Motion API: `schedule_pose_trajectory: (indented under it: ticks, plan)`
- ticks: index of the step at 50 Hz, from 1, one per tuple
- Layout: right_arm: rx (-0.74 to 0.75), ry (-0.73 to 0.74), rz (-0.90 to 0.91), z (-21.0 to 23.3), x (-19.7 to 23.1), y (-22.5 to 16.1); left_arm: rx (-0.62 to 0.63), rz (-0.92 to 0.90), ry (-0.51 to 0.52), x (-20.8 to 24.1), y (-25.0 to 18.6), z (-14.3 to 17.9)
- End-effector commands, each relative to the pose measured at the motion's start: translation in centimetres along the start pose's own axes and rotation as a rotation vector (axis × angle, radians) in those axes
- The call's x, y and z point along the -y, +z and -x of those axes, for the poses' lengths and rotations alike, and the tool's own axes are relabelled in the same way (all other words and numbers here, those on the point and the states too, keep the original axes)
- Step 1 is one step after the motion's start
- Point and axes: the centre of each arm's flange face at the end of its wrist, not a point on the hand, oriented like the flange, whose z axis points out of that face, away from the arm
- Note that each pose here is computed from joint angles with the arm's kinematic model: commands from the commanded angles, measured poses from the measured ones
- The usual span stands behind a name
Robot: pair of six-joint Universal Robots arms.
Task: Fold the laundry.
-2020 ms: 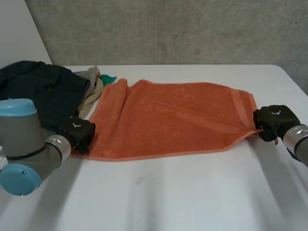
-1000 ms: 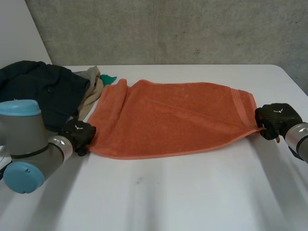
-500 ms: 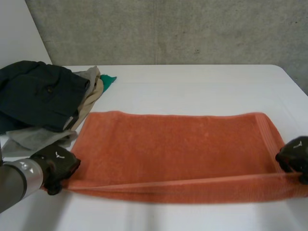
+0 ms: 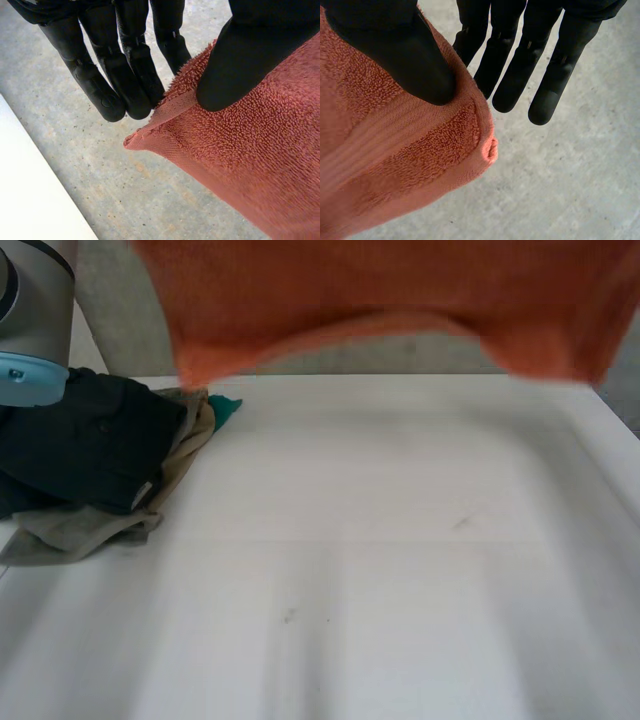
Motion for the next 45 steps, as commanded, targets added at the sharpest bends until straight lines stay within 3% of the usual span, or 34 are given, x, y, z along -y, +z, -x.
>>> schedule_pose_trajectory:
  ticks: [1,9,14,19,24,29,33,38,45]
  plan:
    - [0.124,0.015,0.12,2.6,-2.9,-1.3,-0.049,0.13,0.011,-3.9,-1.8,-0.8]
    - [0.295,0.043,0.32,7.1,-8.6,-4.7,-0.139,0.247,0.015,-9.7,-5.9,-3.9]
    - [0.456,0.041,0.535,10.9,-13.5,-9.5,-0.247,0.4,0.012,-14.7,-10.9,-6.8]
    - [0.583,0.0,0.709,12.5,-16.3,-14.1,-0.334,0.568,0.027,-17.0,-16.0,-7.8]
    - [0.674,-0.087,0.867,10.8,-16.9,-17.4,-0.459,0.743,0.115,-16.6,-21.1,-7.5]
    - [0.783,-0.264,1.023,6.1,-14.3,-20.8,-0.649,0.962,0.295,-13.0,-26.7,-5.3]
    - [0.918,-0.347,1.049,4.5,-12.6,-22.7,-0.749,1.106,0.354,-10.8,-29.2,-3.7]
    - [0.96,-0.349,0.959,5.5,-13.0,-21.9,-0.76,1.092,0.334,-10.4,-28.1,-4.0]
    - [0.814,-0.23,0.885,9.0,-16.1,-18.6,-0.632,0.879,0.311,-12.5,-22.1,-7.1]
